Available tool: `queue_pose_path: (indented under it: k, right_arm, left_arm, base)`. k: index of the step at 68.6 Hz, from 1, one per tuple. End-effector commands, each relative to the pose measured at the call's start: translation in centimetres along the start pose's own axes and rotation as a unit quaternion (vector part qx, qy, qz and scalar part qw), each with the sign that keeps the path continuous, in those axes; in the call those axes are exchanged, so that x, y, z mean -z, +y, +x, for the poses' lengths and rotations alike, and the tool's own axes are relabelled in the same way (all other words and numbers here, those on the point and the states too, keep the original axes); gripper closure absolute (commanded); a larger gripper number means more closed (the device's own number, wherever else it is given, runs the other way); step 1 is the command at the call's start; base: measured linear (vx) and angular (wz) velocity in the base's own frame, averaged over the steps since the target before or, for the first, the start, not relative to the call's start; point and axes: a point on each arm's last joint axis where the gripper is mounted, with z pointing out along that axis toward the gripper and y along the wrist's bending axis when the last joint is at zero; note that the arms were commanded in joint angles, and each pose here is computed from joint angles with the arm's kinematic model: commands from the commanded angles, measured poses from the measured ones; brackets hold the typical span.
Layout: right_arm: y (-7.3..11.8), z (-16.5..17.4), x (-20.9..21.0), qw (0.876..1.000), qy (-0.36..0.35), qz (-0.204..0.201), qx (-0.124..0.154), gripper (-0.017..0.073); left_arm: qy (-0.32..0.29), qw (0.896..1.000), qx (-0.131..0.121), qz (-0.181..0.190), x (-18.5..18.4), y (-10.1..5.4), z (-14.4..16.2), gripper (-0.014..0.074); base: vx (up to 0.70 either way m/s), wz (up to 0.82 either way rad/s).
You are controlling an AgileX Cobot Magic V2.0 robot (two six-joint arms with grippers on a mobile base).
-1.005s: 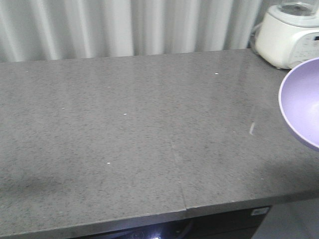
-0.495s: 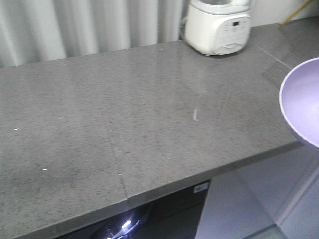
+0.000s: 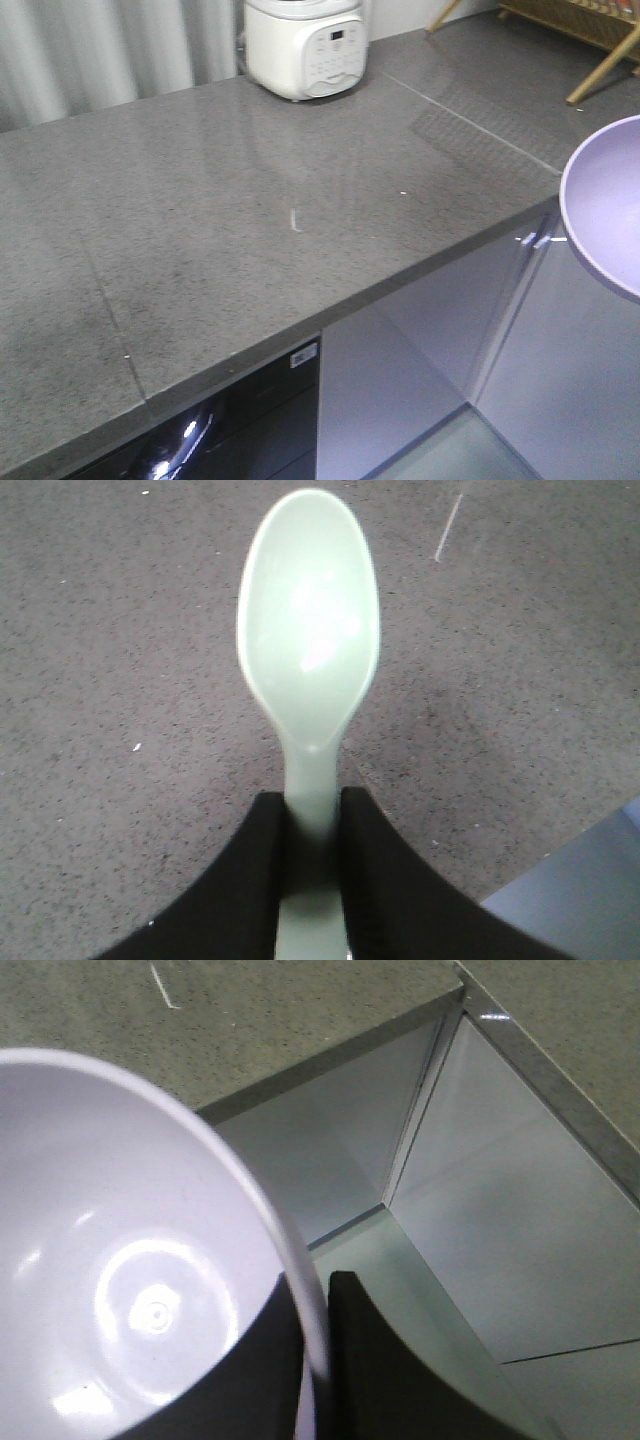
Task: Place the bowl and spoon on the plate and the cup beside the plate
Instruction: 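Drive the base, carrying spoon and bowl, toward the light blue plate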
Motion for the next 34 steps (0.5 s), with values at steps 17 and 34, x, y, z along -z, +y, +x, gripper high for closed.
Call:
queue_pose_path:
  k: [17,34]
  right_arm:
    - [0.0,-0.84,0.99,0.999,-0.047,0.003,0.003,0.0566]
    - [0.0,-0.84,0.99,0.999,-0.047,0.003,0.003,0.0566]
  left_arm:
    - [-0.031,0.999,0.0,0.008,1.17,-0.02,-0.36,0.06]
    - [-0.031,0.999,0.0,0.008,1.17,-0.02,-0.36,0.06]
  base:
    - [-0.02,-0.37]
    - [0.0,-0.37]
